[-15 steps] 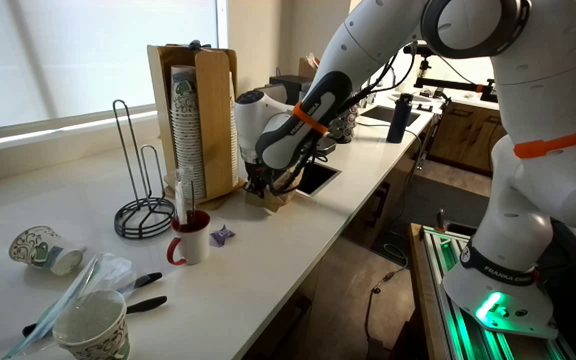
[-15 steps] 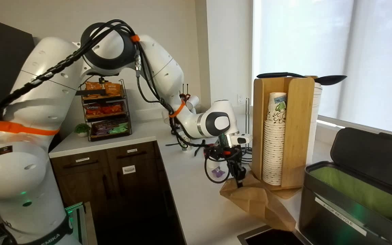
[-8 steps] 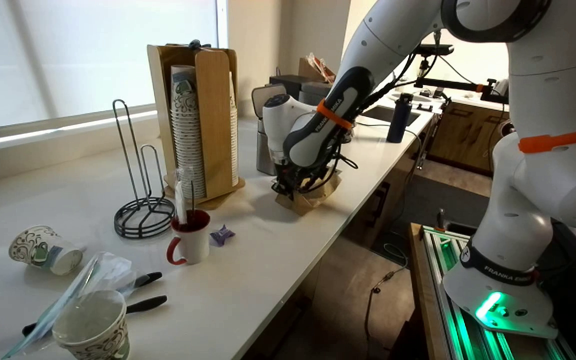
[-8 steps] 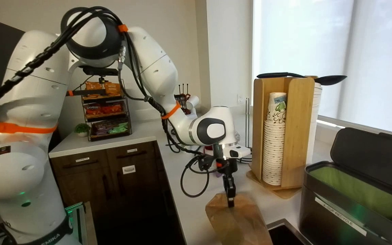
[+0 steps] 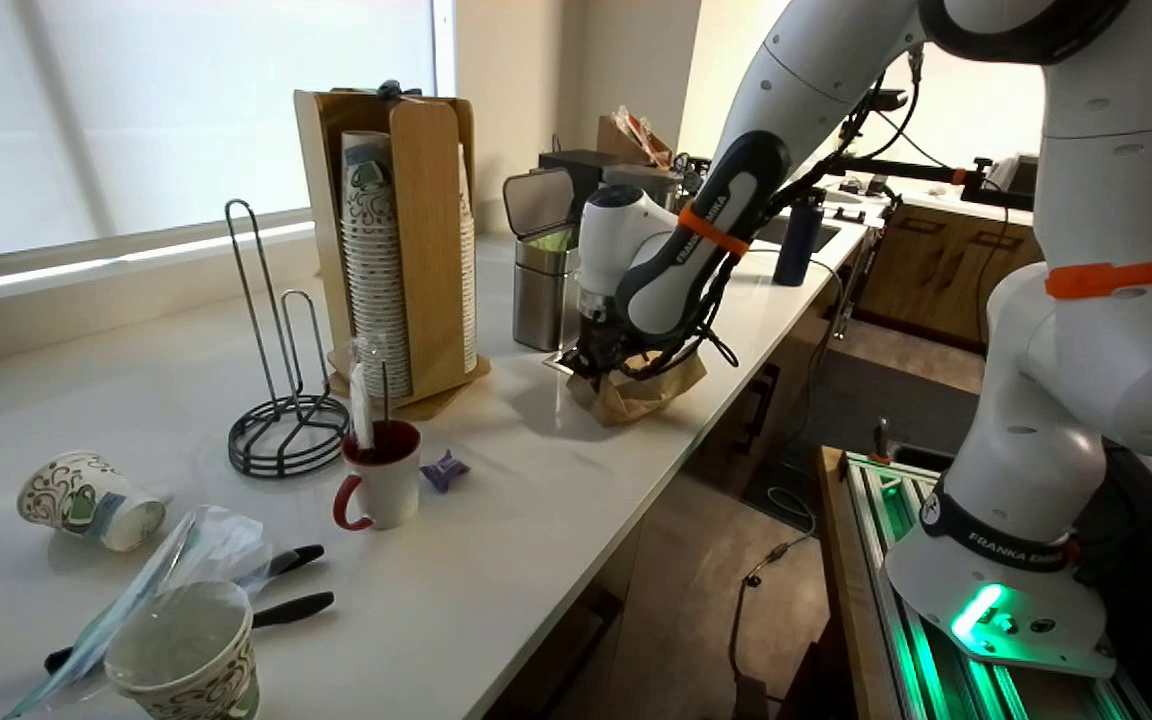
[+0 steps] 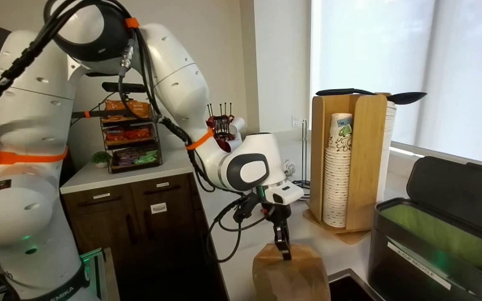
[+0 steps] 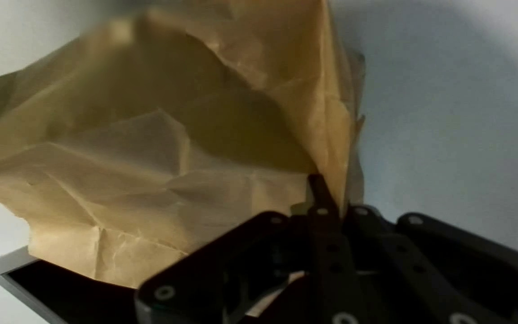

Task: Put the brown paper bag in the trash chute.

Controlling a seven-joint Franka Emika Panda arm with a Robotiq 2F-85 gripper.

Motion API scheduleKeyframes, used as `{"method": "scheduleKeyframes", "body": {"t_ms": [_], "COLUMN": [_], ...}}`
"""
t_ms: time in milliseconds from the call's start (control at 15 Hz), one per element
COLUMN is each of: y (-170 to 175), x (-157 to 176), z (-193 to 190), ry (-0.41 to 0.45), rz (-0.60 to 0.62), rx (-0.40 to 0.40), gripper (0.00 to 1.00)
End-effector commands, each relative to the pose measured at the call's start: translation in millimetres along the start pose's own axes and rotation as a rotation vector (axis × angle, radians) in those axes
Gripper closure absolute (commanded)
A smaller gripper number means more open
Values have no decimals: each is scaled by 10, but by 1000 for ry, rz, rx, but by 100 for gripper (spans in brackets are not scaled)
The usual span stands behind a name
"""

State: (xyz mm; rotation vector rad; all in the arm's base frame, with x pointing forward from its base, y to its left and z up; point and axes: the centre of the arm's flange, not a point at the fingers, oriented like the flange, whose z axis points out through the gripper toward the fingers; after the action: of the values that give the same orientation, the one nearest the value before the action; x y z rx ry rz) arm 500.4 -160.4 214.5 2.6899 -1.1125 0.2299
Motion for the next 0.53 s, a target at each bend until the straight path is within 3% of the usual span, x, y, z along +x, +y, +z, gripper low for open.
{"method": "scheduleKeyframes", "body": {"t_ms": [0,467], "y": [139,941], "x": [140,571], "z": [101,443], "ry": [3,114], "rz": [103,443], "rx": [41,-67], "gripper": [100,100]}}
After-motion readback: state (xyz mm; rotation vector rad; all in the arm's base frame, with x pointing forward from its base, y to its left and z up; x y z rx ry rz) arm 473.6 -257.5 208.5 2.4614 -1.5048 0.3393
